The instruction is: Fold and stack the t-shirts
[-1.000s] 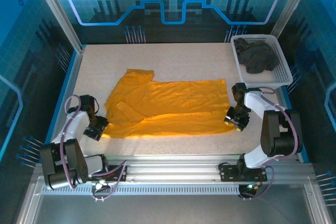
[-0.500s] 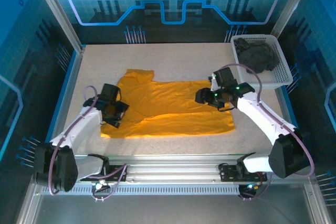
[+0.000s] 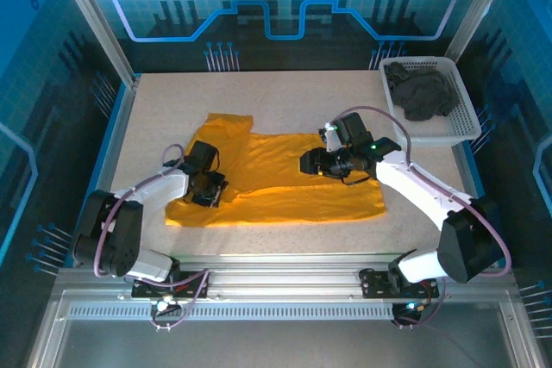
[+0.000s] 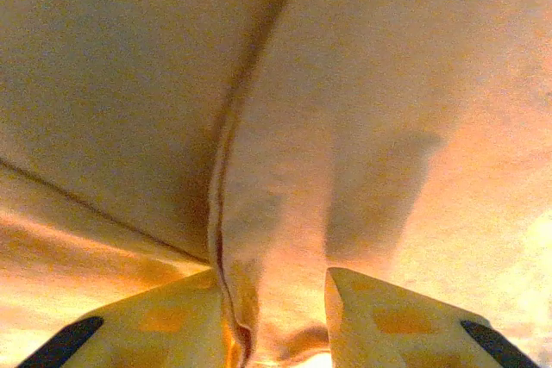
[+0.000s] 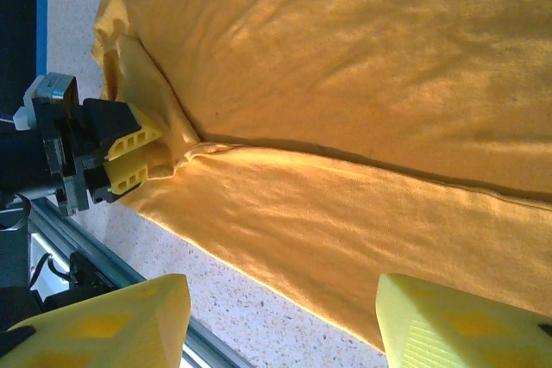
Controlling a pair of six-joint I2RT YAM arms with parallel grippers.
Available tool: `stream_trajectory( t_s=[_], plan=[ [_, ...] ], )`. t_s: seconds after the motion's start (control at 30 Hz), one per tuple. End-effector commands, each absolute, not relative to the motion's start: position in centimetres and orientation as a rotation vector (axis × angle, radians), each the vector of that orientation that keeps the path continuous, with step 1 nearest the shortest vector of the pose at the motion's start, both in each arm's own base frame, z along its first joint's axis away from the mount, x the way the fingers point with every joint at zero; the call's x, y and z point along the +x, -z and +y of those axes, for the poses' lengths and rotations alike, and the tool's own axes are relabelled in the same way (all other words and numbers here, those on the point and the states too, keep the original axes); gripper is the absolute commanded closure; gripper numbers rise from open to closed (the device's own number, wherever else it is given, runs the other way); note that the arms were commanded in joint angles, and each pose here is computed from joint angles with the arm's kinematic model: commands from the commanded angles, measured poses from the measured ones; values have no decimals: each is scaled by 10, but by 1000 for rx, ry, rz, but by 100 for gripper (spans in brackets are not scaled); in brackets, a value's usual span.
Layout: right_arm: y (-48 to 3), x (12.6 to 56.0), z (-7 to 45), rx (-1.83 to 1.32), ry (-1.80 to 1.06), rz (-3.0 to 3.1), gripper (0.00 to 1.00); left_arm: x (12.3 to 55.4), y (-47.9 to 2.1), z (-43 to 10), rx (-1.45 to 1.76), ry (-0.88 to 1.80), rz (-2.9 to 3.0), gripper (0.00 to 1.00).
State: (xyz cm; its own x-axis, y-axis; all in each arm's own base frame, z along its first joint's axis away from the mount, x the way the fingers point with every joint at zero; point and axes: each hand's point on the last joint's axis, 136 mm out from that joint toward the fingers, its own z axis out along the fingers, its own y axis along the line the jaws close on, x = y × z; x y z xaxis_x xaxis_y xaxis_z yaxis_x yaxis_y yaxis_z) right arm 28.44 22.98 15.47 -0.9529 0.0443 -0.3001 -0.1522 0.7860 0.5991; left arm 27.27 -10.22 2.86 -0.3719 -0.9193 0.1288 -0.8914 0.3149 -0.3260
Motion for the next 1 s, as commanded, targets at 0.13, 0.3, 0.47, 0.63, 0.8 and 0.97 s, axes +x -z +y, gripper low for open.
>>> stream_trajectory(
  t_s=[0.13,0.3,0.47,0.63,0.8,0.97],
  plan=[
    [-145,283,227,-57,-921,2714,42,296,-44,-126,-1577,566,2563,80],
    [-143,285,224,-35,-910,2728,43,312,-44,-135,-1476,536,2643,100],
    [-142,287,219,-11,-909,2734,44,330,-42,-143,-1346,487,2736,100],
    [-140,286,216,2,-910,2744,44,338,-36,-147,-1256,409,2820,100],
    [-137,285,214,10,-905,2755,45,361,-40,-163,-1106,538,2803,92],
    [-132,284,211,23,-897,2773,45,375,-46,-175,-966,560,2843,97]
  ],
)
